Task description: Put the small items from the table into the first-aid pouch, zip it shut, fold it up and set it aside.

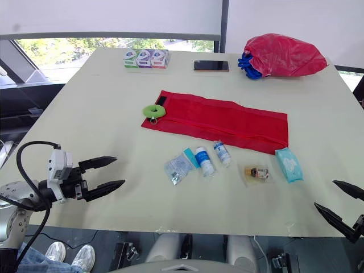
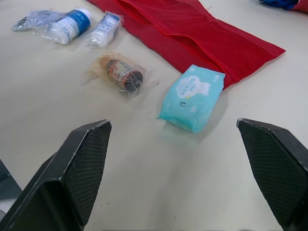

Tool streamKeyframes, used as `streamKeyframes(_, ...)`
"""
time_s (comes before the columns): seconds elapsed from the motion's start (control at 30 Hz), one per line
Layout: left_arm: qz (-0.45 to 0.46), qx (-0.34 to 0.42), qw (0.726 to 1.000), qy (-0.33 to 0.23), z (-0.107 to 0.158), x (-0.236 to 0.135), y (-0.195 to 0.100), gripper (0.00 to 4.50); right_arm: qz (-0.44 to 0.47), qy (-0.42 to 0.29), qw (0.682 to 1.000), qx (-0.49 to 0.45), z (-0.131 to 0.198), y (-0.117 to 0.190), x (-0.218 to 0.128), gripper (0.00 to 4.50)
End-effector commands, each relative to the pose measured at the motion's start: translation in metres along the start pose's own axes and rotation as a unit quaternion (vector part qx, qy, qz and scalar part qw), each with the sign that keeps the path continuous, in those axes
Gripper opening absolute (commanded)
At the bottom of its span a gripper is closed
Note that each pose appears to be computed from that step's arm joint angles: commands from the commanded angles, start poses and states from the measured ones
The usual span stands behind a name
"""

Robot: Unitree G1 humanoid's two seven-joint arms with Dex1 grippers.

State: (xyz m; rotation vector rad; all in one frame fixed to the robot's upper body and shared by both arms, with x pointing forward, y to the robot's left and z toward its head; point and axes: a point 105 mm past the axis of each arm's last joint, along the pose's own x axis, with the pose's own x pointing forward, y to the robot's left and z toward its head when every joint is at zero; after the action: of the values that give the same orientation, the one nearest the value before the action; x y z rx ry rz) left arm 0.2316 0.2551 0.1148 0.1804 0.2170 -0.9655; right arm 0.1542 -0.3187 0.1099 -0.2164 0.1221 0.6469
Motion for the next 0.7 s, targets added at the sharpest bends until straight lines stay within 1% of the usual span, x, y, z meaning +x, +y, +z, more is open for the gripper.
streamKeyframes(0.03, 0.0, 0.016, 1.0, -0.012, 0.007, 0.0, 0.001, 4.5, -0.003, -0.007, 1.0, -0.019, 0.01, -0.002, -0.002, 4.46)
streamKeyframes(0.37, 0.003, 0.016, 1.0, -0.017, 0.006, 0.001, 0.004, 4.5, 0.005, -0.016, 1.0, -0.021, 0.013, 0.0, 0.005, 4.46)
streamKeyframes(0.53, 0.003, 0.008, 1.0, -0.027, 0.011, 0.013, 0.006, 4.5, 0.03, -0.038, 0.998, -0.032, 0.028, 0.007, 0.02, 4.46)
streamKeyframes(0.7, -0.009, -0.004, 1.0, -0.025, 0.018, 0.04, 0.011, 4.5, 0.084, -0.08, 0.993, -0.035, 0.054, 0.035, 0.051, 4.46)
